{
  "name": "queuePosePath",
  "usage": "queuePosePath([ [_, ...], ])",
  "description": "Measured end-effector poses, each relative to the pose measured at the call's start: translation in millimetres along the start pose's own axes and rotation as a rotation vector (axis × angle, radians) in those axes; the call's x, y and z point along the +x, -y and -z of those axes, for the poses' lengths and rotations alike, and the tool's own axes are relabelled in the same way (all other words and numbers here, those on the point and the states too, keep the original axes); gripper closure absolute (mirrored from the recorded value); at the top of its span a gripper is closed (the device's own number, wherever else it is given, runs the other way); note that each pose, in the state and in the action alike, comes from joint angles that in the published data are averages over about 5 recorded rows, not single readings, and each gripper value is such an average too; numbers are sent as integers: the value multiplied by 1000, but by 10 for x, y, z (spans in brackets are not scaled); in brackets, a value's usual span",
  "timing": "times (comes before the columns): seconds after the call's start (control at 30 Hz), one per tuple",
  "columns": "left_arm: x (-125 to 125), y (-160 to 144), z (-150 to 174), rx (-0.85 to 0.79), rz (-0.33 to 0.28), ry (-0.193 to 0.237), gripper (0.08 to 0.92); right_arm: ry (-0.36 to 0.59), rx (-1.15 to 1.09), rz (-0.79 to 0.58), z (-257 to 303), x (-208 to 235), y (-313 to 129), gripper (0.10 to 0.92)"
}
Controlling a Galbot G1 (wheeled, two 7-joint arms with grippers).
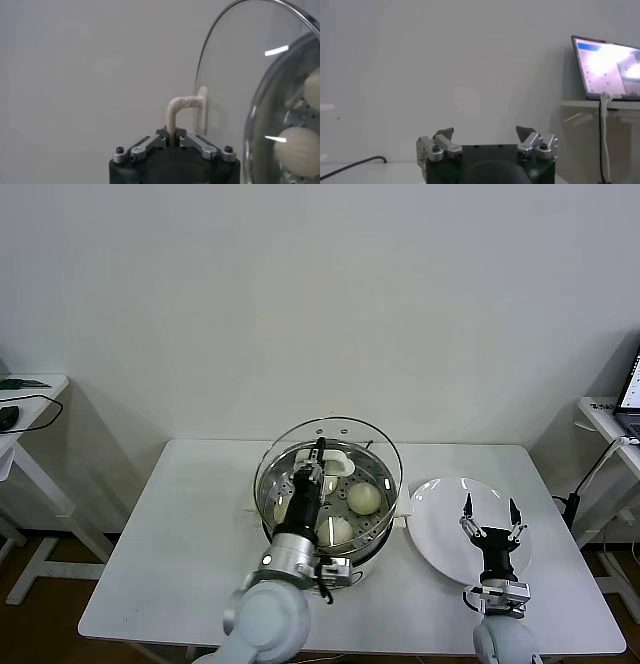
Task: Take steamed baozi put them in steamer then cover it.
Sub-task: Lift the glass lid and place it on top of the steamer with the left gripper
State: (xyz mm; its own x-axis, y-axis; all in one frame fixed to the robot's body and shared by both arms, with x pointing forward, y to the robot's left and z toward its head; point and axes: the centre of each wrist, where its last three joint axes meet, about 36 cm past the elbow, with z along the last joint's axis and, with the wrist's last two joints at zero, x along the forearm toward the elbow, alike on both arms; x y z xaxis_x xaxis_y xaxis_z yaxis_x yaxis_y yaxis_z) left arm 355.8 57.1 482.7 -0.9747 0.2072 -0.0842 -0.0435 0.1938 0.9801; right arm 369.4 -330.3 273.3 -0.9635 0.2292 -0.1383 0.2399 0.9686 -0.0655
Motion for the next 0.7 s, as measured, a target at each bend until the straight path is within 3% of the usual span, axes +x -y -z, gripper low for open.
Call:
queuePosePath([
  [0.7, -226, 404, 248, -118, -76, -78, 802, 1, 1, -4, -10, -32, -3, 200],
])
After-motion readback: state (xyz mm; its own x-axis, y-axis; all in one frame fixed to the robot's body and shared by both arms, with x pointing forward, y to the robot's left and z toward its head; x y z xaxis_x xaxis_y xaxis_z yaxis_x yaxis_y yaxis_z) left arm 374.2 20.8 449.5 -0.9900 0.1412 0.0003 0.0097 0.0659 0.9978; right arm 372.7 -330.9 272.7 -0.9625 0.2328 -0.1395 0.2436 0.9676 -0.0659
